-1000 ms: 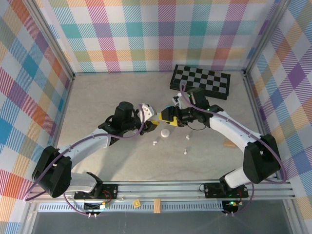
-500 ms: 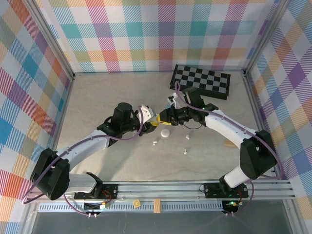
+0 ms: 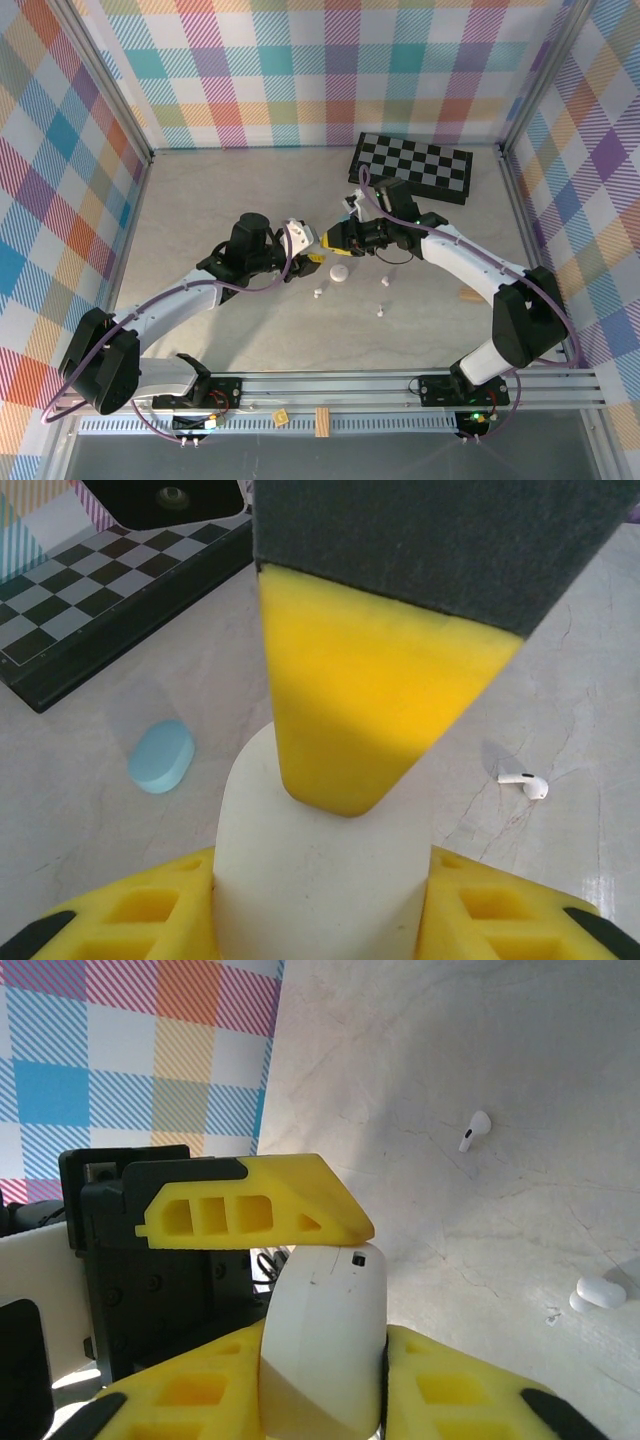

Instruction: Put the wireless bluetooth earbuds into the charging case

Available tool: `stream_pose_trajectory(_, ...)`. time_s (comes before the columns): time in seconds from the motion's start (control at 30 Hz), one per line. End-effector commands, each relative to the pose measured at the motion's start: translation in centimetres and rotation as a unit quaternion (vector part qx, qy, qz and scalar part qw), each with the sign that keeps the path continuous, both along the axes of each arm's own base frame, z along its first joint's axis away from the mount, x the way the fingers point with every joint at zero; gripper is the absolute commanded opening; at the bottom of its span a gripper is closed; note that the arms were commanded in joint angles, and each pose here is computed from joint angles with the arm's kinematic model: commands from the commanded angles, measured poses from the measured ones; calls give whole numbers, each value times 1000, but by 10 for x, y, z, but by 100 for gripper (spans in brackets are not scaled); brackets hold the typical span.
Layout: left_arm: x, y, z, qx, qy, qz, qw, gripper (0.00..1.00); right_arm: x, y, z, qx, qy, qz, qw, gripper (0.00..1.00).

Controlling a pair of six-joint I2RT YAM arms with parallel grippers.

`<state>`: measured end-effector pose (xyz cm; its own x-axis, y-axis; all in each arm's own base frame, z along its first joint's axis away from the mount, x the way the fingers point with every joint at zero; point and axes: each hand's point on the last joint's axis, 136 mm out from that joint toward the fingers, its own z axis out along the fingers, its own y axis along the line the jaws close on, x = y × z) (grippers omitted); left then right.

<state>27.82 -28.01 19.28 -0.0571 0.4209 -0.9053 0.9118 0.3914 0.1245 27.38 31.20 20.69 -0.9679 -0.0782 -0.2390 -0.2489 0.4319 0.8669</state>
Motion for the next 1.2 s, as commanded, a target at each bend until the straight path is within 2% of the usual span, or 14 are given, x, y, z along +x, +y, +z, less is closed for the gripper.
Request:
stream_pose_trajectory(0.0,-8,-6,15,-21,-25,-21,999,47,4,0,17,15,-22,-5,1000,25)
stream_pose_trajectory(0.03,-7,-6,16,-25,-26,-18,999,51,4,0,19,16,-22,-6,1000,25)
stream_pose_trajectory(0.1,-6,-6,20,-36,-32,-12,999,70,3,-1,24,21,-26,-7,999,24)
stream_pose_trajectory(0.17,-4,-5,28,-61,-48,-1,997,83,2,-2,32,35,-27,-6,999,24)
stream_pose_trajectory(0.23,-2,-2,38,-96,-60,17,993,89,2,-4,39,56,-22,-7,998,24)
stream_pose_trajectory(0.37,-9,2,63,-177,-76,7,981,94,-3,-6,64,125,-9,8,992,24)
stream_pose_trajectory(0.6,-19,11,101,-293,-106,-15,950,93,-14,-7,105,206,8,25,978,24)
stream_pose_trajectory(0.73,-19,22,119,-353,-121,-27,928,89,-15,-8,122,249,17,19,968,24)
stream_pose_trajectory(0.83,-21,14,119,-344,-115,-56,930,85,-13,-9,120,261,38,7,965,24)
stream_pose_trajectory(1.17,-20,7,127,-343,-121,-80,928,66,-12,-6,121,287,58,3,956,24)
